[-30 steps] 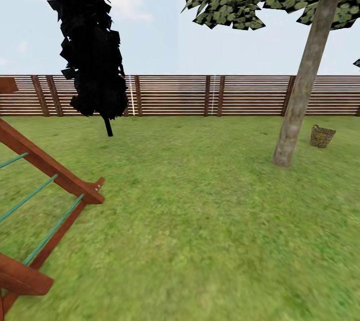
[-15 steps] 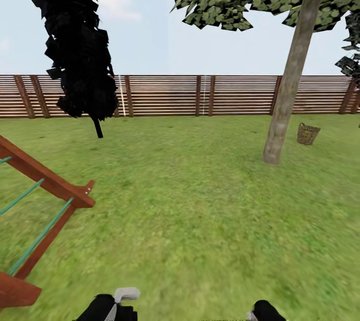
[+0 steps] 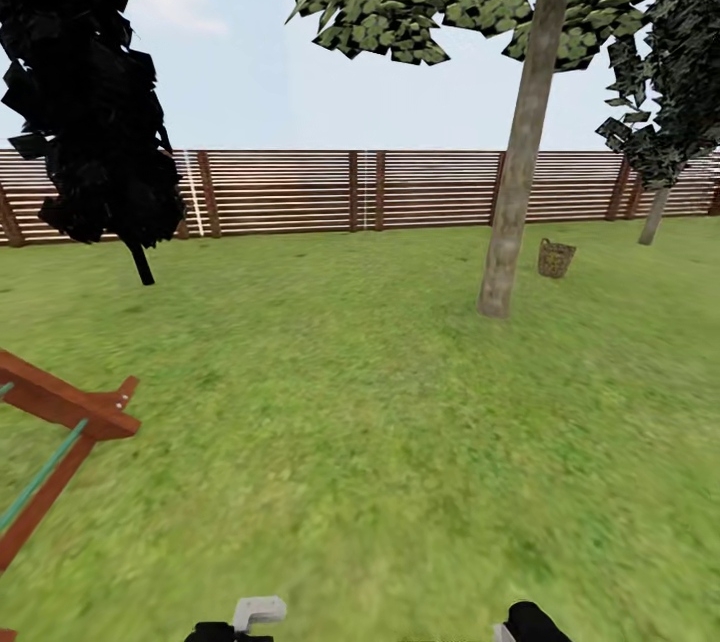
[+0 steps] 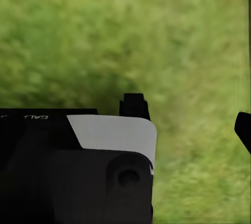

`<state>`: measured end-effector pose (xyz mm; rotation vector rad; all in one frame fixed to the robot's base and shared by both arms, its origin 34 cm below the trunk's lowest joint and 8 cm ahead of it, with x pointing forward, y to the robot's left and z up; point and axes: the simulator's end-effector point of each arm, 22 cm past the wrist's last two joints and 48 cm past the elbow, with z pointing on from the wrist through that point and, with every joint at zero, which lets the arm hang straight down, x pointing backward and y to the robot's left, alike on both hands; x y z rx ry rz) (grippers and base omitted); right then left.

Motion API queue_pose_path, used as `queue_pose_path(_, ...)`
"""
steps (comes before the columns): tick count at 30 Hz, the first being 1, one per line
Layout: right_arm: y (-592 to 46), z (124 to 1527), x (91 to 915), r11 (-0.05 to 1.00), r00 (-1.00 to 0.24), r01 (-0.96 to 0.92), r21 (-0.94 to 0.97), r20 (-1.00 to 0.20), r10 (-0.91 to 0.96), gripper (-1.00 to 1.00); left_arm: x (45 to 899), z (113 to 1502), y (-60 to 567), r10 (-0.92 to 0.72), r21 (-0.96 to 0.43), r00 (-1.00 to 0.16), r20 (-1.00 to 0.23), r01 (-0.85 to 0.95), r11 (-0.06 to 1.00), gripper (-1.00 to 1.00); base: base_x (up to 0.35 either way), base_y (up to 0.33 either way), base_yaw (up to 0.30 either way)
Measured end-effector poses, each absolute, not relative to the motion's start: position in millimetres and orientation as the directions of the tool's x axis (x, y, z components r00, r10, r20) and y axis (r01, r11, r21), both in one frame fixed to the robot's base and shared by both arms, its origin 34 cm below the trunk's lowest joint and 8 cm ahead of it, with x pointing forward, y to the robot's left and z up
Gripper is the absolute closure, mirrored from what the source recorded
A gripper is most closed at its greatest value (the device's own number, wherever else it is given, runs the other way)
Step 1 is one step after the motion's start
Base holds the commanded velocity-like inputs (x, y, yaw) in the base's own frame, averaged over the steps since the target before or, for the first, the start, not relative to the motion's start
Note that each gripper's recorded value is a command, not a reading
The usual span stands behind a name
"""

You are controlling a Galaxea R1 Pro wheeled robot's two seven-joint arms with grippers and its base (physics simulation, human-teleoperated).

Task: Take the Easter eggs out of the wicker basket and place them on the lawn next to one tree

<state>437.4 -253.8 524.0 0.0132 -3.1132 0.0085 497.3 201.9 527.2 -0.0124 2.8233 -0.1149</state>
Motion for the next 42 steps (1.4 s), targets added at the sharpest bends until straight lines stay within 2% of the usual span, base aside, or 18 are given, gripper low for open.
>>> queue_pose_path(12,-254,521,443,1.000,-1.000,-0.004,-0.004,-0.003,-0.004,-1.00,496,525,201,-0.022,-0.082,-0.952,-0.306,0.003,0.997,-1.00,0.000,0.000,-0.279)
queue_pose_path(28,-258,512,431,0.999,-0.999,0.045,-0.008,0.013,0.045,-1.00,488,519,202,-0.022,-0.082,-0.958,-0.285,0.001,0.997,-1.00,0.000,0.000,-0.264)
queue_pose_path(37,-263,500,419,0.999,-0.999,0.045,-0.029,0.006,0.045,-1.00,472,509,201,-0.019,-0.083,-0.969,-0.245,0.001,0.997,-1.00,0.000,0.000,-0.198)
queue_pose_path(42,-259,495,411,0.999,-0.999,0.044,-0.023,0.020,0.044,-1.00,469,506,201,-0.019,-0.082,-0.971,-0.236,0.000,0.997,-1.00,0.000,0.000,-0.031)
